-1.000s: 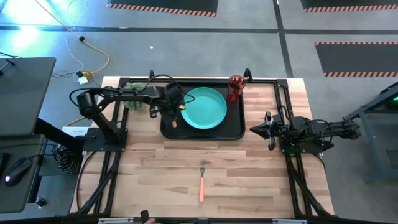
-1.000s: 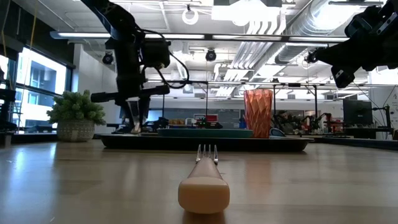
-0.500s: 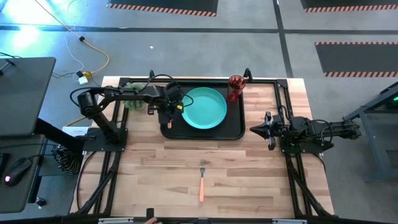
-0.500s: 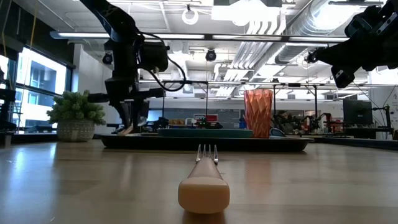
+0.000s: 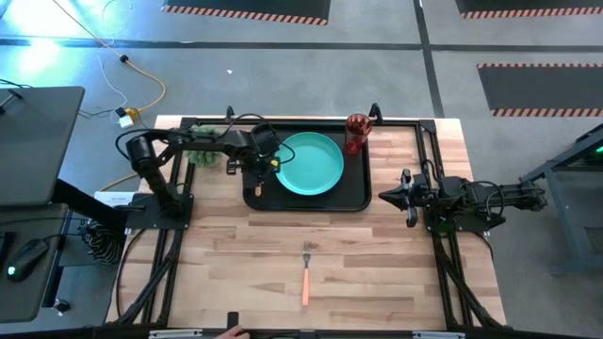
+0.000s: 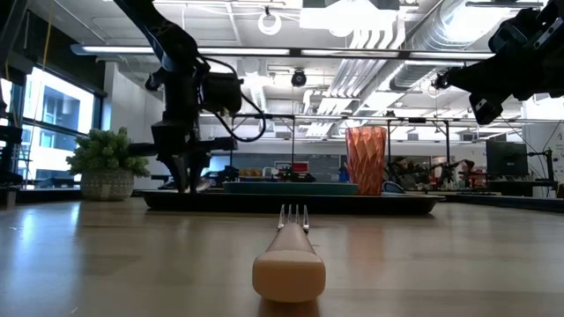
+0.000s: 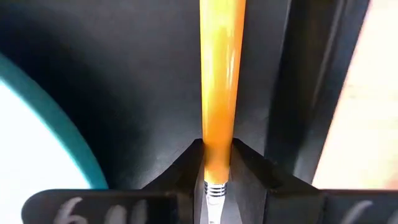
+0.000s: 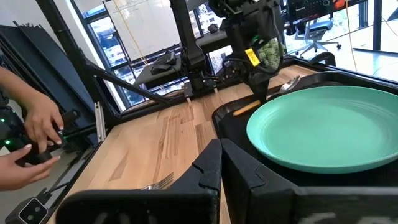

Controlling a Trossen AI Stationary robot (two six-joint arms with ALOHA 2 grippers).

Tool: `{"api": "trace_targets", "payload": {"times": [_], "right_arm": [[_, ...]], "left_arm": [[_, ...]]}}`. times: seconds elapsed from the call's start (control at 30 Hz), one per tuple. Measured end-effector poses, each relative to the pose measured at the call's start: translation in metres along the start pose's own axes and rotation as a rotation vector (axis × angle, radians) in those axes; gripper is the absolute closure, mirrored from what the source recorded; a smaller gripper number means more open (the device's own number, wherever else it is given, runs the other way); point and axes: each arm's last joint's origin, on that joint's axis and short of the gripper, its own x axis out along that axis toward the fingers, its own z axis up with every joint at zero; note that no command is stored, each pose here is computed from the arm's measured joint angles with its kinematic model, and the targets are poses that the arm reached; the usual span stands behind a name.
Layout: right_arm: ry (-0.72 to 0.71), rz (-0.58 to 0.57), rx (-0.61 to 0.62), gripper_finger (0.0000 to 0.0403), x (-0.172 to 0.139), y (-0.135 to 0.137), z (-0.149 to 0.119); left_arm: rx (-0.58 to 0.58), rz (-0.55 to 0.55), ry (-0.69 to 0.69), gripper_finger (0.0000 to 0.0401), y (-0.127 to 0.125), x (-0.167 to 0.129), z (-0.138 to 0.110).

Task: Pick and place plate/cup/fork/spoon on tray
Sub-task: Put the yellow spoon on the black tray to the left of the blue plate

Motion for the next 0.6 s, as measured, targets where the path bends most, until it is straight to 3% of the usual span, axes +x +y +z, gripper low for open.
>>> {"api": "trace_targets", "payload": {"times": [0.33,0.6], "right_arm": [[0.0,0.0,0.0,0.0403,0.0,0.0,0.0],[0.0,0.0,0.0,0.0403,0.0,0.0,0.0]], "left_arm": [[0.014,0.002,-0.012,0.0343,0.0007,0.0032,-0.0007],[-0.008,0.005,-0.017,0.0303,0.0008,0.0032,-0.0007]]}}
